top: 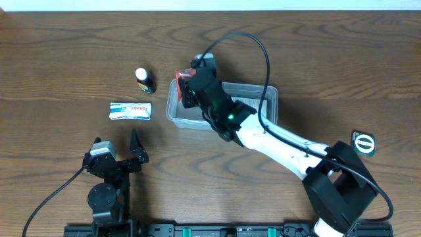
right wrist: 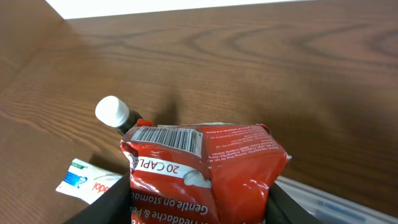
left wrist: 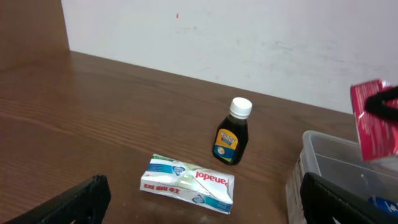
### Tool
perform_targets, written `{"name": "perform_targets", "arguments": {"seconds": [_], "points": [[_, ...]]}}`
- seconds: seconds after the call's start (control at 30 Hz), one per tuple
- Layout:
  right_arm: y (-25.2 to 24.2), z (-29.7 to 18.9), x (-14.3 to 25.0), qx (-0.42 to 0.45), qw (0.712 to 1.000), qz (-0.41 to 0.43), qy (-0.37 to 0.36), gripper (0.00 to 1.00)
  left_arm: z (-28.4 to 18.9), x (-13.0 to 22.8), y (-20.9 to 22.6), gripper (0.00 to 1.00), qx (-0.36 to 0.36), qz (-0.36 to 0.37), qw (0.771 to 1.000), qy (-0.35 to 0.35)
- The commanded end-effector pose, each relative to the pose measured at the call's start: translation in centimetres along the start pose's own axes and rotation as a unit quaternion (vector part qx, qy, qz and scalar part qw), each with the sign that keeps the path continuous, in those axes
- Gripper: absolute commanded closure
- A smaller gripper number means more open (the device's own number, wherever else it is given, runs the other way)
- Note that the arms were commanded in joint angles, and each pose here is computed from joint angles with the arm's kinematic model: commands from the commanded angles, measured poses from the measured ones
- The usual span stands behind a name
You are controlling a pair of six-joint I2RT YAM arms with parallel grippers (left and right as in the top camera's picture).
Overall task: Pack container
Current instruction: 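Lift the red packet and carry it over the container, then lower the red packet into the container's left side and release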
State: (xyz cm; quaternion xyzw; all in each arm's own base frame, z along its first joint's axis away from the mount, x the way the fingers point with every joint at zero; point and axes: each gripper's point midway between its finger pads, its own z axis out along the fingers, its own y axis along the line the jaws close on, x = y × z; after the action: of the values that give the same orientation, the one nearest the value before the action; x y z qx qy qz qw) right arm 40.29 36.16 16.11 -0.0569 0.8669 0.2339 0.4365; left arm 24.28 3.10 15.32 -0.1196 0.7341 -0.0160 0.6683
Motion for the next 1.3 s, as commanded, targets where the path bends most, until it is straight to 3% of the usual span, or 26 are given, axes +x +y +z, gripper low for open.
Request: {"name": "perform_targets", "arguments": {"seconds": [0.0,0.73,1.27], "points": [[0.6,0.0,-0.5,0.001,1.0,-0.019,0.008,0.56,0.1,1.6,0.6,0.02,-0.012,0.009,1.0,0.023],[-1.0,2.5,5.7,0.033,0.993,0.066,0.09,0.56,0.1,1.6,0.6,0.02,-0.012,0.009,1.0,0.023],[-2.0,4.4,8.6,0.06,0.987,0.105,0.102,0.55,0.1,1.6,0.6,0.02,-0.013,0.009,1.0,0.022]]}}
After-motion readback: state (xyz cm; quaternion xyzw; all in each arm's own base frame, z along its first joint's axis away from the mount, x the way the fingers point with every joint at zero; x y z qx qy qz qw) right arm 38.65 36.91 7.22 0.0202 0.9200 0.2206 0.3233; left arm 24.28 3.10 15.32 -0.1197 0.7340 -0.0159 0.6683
